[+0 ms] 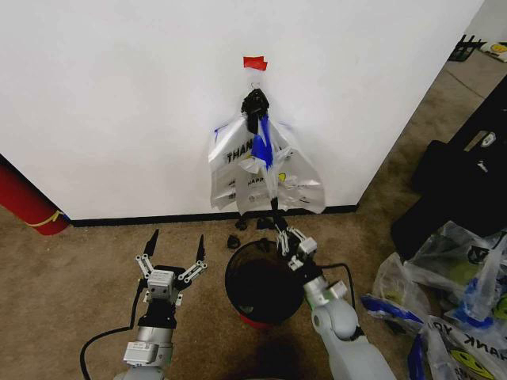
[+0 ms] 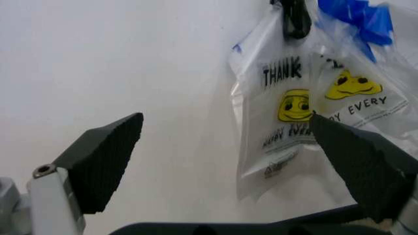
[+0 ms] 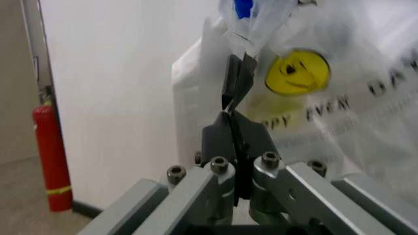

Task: Pick up the garbage bag from the wall and place it over the trash bin.

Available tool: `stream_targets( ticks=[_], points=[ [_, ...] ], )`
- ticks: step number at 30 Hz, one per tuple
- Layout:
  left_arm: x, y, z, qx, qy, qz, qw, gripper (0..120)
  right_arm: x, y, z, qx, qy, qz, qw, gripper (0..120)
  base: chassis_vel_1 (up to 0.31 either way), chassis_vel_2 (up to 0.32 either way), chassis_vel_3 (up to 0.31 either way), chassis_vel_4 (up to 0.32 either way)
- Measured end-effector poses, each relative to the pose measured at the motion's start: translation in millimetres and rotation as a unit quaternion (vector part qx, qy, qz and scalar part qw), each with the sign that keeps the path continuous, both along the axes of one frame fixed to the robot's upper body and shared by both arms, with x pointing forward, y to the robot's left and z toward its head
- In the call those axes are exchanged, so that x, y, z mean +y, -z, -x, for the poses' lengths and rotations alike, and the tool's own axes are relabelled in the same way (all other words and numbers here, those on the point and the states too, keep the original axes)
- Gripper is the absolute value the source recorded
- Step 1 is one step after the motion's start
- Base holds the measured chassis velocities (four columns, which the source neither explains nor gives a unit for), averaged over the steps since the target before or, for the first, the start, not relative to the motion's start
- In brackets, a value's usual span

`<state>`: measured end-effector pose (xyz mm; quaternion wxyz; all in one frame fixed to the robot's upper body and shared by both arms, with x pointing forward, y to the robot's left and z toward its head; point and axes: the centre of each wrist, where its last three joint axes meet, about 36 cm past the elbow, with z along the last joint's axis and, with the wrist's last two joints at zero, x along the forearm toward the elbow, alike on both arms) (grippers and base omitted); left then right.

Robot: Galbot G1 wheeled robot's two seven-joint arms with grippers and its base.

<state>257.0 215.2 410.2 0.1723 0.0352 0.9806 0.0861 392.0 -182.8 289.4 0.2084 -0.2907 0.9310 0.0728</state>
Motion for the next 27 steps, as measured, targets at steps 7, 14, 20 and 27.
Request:
stream_targets(
  ticks=[7, 14, 20, 27],
  points=[
    [2.8, -0.2, -0.3, -0.003, -0.003, 0.000, 1.0000, 100, -18.5, 14.4, 19.9, 0.002, -0.034, 0.013, 0.999, 0, 0.000, 0.000, 0.000, 0.000],
    [4.3, 1.5, -1.9, -0.002, -0.004, 0.002, 1.0000, 100, -60.0, 8.7, 20.4, -0.024, -0.083, 0.036, 0.996, 0, 0.000, 0.000, 0.000, 0.000],
    [4.2, 2.6, -3.0, -0.002, -0.003, 0.002, 1.0000, 100, -97.3, 4.5, 15.8, -0.045, -0.144, 0.068, 0.986, 0, 0.000, 0.000, 0.000, 0.000],
    [3.6, 5.7, -4.5, 0.001, -0.002, 0.003, 1.0000, 100, -134.1, 6.0, 10.9, -0.041, -0.178, 0.100, 0.978, 0, 0.000, 0.000, 0.000, 0.000]
  ],
)
